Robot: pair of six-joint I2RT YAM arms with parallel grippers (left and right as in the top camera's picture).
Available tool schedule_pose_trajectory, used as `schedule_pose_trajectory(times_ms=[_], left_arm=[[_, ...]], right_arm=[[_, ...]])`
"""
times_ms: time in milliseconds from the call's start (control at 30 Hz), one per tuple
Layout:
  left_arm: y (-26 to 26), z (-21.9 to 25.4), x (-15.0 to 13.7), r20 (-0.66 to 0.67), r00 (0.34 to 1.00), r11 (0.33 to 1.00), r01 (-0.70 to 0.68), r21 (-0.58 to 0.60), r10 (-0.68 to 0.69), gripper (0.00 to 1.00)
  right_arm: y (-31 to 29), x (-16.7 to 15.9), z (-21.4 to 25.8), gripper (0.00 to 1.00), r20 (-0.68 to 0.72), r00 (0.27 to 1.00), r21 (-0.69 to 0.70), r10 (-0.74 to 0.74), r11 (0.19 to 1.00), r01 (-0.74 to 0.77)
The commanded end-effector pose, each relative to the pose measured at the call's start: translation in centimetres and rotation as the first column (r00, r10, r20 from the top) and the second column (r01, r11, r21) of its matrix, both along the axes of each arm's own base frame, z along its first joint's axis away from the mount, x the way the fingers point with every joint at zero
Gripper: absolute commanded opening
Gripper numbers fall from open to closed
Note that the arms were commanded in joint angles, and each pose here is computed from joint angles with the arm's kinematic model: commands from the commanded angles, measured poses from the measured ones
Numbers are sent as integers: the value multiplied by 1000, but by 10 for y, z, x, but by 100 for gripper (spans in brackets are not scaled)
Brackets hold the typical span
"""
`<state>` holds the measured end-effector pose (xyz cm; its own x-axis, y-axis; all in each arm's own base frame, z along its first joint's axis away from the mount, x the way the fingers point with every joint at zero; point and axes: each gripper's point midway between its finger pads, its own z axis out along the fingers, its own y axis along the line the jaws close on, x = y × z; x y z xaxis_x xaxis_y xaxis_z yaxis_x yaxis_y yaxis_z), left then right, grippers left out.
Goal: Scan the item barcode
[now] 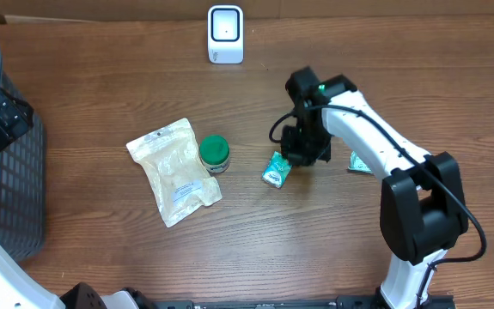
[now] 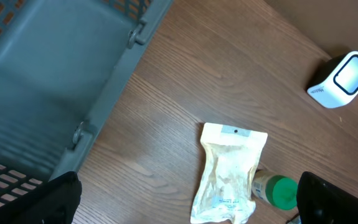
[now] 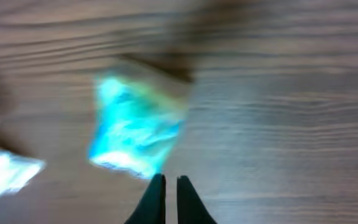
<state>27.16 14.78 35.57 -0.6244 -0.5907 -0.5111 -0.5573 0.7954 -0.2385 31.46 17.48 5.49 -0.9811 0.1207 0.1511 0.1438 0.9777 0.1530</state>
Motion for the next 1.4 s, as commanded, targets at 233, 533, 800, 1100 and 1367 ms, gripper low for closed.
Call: schedule_pose_trajectory(times_ms=[233,533,800,1100,1367], left_arm=[[2,2,0,6,1000,1000,-13,0,13,100],[2,2,0,6,1000,1000,-13,0,13,100],[2,2,1,6,1000,1000,-13,1,13,100],[2,2,0,6,1000,1000,-13,0,13,100],[2,2,1,6,1000,1000,-13,1,13,100]], right_arm=[[-26,-8,-51,4,55,993,-113,-105,987,111],[-21,3,-67,4,110,988,-74,-104,991,112],[17,25,-58,4,189,982,125,-25,992,2],[28,39,-25,7,217,976,179,29,982,-69],[12,17,1,38,90,996,146,14,989,-27]])
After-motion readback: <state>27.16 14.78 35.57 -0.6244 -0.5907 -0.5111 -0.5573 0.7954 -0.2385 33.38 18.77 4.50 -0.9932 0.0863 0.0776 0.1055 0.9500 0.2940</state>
